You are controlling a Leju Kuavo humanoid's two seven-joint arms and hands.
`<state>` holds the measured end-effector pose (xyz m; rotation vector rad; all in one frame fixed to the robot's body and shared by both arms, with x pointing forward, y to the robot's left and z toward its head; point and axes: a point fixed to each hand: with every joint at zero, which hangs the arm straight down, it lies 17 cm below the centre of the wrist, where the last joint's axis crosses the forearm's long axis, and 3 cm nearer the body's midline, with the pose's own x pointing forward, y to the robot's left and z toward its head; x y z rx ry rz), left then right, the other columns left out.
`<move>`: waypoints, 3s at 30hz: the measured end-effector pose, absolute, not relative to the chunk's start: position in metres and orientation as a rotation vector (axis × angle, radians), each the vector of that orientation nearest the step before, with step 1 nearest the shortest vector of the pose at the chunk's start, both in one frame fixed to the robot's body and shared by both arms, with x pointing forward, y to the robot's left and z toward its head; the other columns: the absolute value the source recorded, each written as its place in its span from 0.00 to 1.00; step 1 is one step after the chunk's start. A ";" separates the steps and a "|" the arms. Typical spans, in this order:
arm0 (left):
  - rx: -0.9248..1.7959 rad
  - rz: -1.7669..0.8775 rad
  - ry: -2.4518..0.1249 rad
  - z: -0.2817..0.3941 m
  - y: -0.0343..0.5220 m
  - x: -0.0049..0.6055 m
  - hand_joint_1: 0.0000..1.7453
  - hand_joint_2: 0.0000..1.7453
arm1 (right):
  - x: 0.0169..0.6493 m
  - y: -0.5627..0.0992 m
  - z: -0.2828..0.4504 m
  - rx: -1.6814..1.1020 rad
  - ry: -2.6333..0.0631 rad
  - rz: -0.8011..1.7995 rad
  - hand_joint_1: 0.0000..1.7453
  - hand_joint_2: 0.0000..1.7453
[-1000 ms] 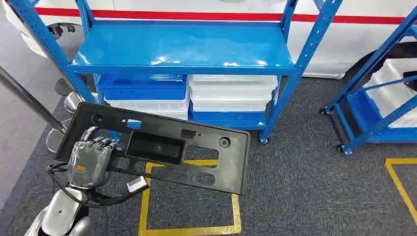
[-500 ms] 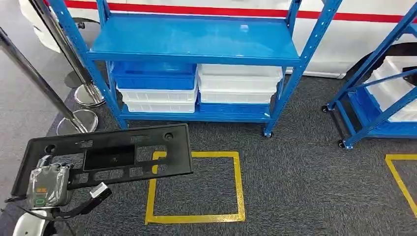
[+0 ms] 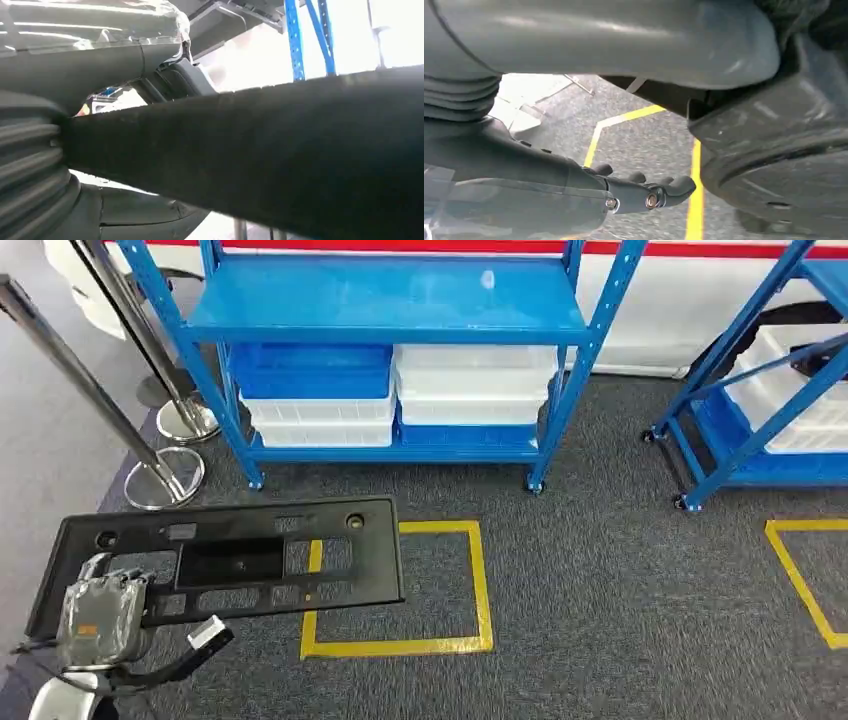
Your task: Take the parts from the cabinet and place them on the table.
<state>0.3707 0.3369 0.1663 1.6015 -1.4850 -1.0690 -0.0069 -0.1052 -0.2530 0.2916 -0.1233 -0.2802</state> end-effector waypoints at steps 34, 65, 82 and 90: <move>1.498 -1.082 -1.427 0.156 0.342 0.370 1.00 1.00 | -0.003 -0.099 -0.253 0.298 -0.126 -0.221 0.00 0.00; 1.534 -1.086 -1.378 0.152 0.388 0.365 1.00 1.00 | -0.002 -0.108 -0.255 0.286 -0.149 -0.148 0.00 0.00; 1.555 -1.162 -1.416 0.163 0.339 0.391 1.00 1.00 | -0.001 -0.111 -0.256 0.273 -0.140 -0.263 0.00 0.00; 1.536 -1.179 -1.436 0.164 0.318 0.390 1.00 1.00 | 0.000 -0.113 -0.256 0.270 -0.136 -0.277 0.00 0.00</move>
